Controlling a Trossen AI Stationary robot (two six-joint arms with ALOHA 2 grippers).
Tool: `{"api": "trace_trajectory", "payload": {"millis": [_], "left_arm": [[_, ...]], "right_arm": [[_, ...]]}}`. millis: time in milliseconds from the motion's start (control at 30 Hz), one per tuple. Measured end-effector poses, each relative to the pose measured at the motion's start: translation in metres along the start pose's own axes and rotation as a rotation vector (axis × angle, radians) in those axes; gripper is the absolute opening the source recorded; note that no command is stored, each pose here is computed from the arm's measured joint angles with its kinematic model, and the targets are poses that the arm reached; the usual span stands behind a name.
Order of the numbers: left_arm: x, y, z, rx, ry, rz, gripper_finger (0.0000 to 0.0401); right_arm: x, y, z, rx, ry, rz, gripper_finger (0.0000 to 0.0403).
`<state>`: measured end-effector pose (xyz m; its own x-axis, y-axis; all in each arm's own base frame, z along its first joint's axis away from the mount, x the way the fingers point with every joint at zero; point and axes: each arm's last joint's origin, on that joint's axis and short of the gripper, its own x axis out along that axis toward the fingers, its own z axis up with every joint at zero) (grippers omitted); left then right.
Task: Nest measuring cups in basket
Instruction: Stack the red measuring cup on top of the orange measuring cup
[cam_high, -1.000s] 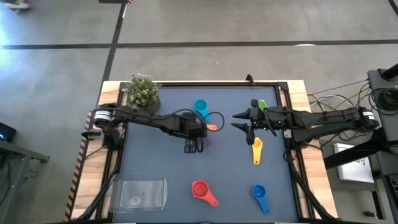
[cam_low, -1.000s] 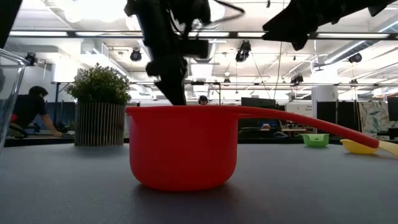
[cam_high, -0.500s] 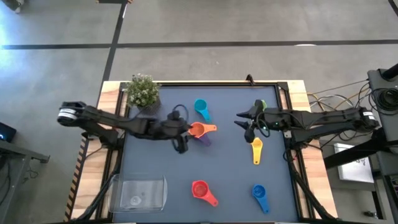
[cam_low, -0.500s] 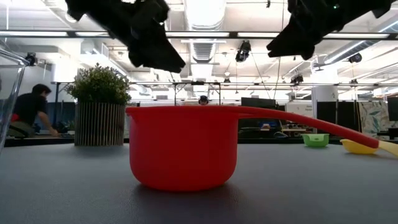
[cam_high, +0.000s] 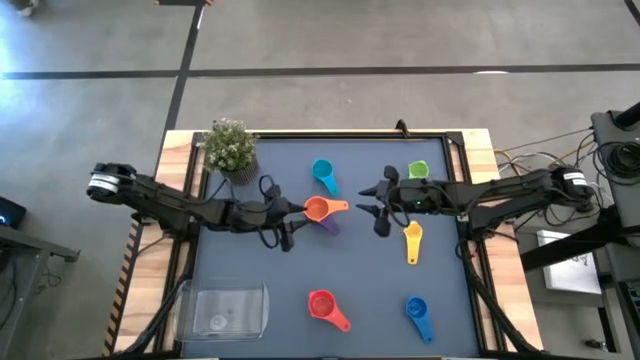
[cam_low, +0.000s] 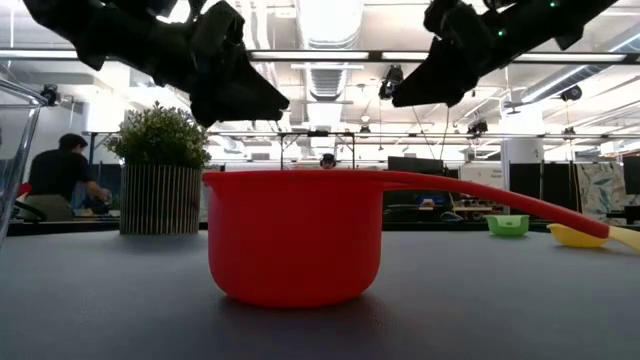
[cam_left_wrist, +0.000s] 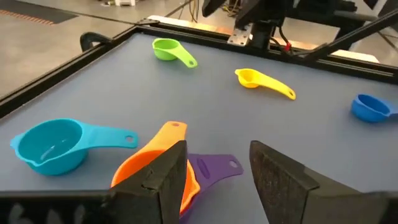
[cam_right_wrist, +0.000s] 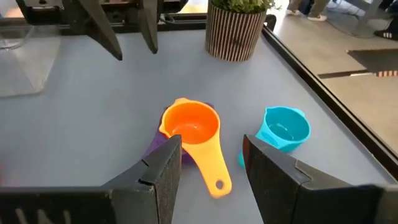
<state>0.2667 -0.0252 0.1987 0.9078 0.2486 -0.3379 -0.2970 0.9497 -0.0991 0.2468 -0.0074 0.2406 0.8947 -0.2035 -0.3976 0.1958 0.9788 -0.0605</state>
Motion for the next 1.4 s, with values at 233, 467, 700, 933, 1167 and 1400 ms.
{"api": "trace_trajectory", "payload": {"millis": [233, 467, 700, 933, 1167, 1400], "left_arm": [[-0.002, -0.004, -0.017, 0.007, 0.063, -0.038, 0.0155], [-0.002, -0.004, -0.018, 0.036, 0.07, -0.037, 0.0155], [-0.007, -0.001, -0.024, 0.05, 0.15, -0.019, 0.0155], [-0.023, 0.005, -0.016, 0.02, 0.166, 0.024, 0.0155], [-0.029, 0.002, -0.013, -0.002, 0.156, 0.007, 0.0155], [-0.033, 0.0, -0.015, 0.018, 0.177, -0.001, 0.0155]], "right_arm": [[0.024, 0.007, -0.001, -0.021, 0.024, 0.044, 0.0162], [0.036, 0.043, 0.008, -0.066, -0.075, 0.433, 0.0162], [0.041, 0.093, 0.005, -0.155, -0.049, 0.573, 0.0162], [0.062, 0.124, -0.002, -0.049, 0.039, 0.624, 0.0162], [0.102, 0.145, -0.022, 0.084, 0.213, 0.604, 0.0162], [0.127, 0.165, -0.029, 0.057, 0.346, 0.595, 0.0162]]}}
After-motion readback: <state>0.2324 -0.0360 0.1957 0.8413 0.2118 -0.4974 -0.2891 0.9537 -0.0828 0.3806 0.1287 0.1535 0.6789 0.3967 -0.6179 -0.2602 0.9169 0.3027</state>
